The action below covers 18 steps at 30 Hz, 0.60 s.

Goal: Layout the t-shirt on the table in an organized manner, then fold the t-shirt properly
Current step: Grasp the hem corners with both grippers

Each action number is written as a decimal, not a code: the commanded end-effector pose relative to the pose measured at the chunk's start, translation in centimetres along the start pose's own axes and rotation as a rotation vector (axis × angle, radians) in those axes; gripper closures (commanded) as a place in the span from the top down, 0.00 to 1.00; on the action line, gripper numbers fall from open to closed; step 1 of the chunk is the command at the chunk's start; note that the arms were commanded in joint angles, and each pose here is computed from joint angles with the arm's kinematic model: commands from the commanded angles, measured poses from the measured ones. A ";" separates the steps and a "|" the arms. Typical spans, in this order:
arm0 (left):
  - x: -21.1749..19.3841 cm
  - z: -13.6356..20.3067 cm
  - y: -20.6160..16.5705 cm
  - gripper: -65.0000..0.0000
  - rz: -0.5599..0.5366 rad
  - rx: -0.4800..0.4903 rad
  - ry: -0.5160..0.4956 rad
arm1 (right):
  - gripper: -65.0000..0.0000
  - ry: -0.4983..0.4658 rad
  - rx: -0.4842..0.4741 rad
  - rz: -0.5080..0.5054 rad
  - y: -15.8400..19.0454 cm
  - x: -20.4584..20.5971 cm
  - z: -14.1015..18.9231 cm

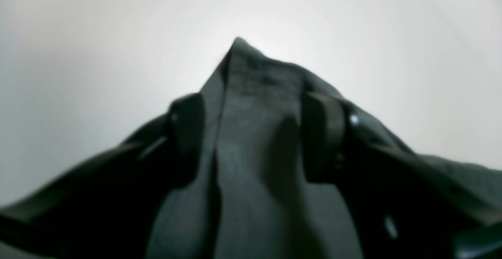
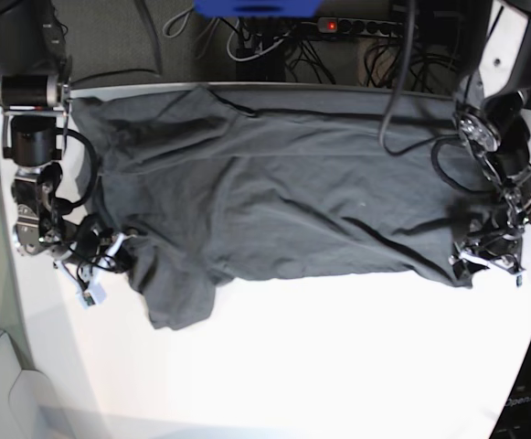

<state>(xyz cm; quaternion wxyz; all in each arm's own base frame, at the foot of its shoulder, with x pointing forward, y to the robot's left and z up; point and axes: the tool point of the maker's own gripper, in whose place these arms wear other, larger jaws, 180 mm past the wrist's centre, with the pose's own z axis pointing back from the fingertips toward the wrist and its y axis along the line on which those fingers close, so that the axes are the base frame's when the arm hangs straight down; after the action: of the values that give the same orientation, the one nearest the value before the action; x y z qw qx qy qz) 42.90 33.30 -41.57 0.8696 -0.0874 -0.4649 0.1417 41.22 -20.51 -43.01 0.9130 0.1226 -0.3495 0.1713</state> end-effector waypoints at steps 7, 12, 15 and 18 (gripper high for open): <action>1.6 0.5 1.1 0.05 -0.011 0.019 -0.031 | 0.00 0.061 -0.015 0.029 -0.7 -0.8 0.3; 1.5 0.5 1.1 0.01 -0.011 0.019 -0.025 | 0.00 0.064 -0.022 0.031 -1.1 -0.8 0.6; 1.5 0.5 1.1 0.01 -0.013 0.020 -0.025 | 0.00 0.064 -0.026 0.030 -1.2 -0.9 0.7; 2.0 0.5 1.0 0.01 -0.019 0.013 -0.033 | 0.00 0.056 -0.030 0.031 -1.4 -0.6 0.8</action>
<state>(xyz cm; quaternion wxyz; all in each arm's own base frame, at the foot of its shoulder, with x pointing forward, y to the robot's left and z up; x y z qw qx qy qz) 42.22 33.75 -42.00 0.8745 -0.0826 -0.4567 0.1410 41.19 -20.85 -42.90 0.9132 0.1202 -0.3492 0.1725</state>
